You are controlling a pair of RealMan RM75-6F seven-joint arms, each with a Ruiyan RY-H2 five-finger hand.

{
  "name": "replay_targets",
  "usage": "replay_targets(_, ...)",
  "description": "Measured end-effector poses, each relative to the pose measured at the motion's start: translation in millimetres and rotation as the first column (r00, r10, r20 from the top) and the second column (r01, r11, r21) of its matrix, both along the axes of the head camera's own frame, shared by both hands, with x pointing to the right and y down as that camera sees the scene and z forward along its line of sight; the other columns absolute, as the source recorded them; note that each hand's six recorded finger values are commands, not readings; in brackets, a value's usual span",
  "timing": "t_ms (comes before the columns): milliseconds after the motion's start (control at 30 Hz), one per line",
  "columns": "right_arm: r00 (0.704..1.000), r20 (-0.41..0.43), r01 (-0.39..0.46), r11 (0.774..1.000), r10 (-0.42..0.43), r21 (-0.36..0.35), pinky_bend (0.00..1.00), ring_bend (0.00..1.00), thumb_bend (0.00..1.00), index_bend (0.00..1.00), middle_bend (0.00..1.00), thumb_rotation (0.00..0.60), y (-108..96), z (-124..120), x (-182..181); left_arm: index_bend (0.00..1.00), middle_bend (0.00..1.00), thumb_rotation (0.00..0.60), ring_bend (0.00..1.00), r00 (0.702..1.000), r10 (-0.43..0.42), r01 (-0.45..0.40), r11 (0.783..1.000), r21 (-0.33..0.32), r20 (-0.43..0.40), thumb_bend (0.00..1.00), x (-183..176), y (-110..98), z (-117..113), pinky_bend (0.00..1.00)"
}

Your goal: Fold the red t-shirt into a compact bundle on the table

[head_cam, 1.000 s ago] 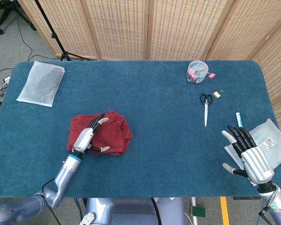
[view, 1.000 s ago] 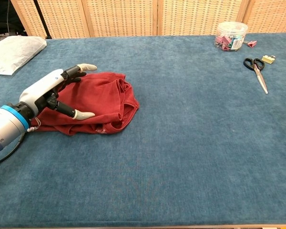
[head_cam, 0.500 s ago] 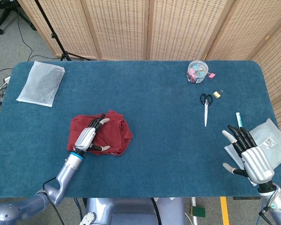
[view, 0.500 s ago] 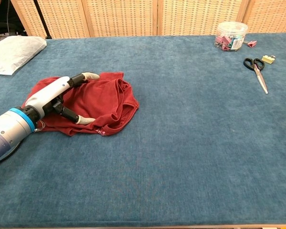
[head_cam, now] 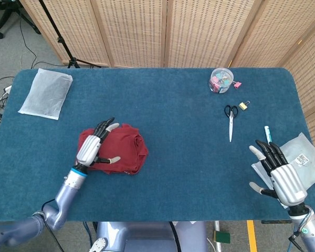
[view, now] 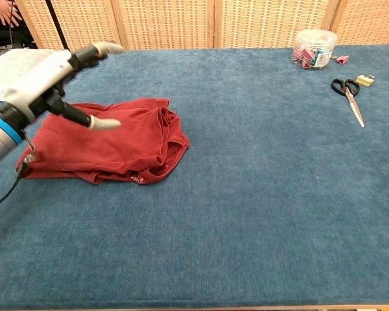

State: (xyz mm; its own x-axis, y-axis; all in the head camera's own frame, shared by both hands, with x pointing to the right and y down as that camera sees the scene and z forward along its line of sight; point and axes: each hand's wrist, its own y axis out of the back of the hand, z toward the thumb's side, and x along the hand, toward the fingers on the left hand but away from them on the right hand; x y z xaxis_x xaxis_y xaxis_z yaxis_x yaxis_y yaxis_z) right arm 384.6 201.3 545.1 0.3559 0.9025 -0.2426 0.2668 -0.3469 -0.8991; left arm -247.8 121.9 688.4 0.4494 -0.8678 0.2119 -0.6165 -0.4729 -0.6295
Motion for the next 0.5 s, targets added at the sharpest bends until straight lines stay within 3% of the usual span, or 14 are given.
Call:
replay_targets(267,1.000,0.015,-0.013,1.000,0.013,0.011,0.00,0.00,0.05,0.00,0.00,0.600,-0.9,-6.7,4.1,0.00,0.00,0.600,0.00,0.980,0.004,-0.031,0.991,0.128,0.201,0.00,-43.2,-15.9,-55.2,0.00)
replay_targets(500,0.999,0.026,-0.020,1.000,0.019,0.018,0.00,0.00,0.04,0.00,0.00,0.600,-1.7,-11.2,5.8,0.00,0.00,0.600,0.00,0.934,-0.074,0.015,0.986,0.169,0.349,0.00,-106.6,-14.8,-90.6,0.00)
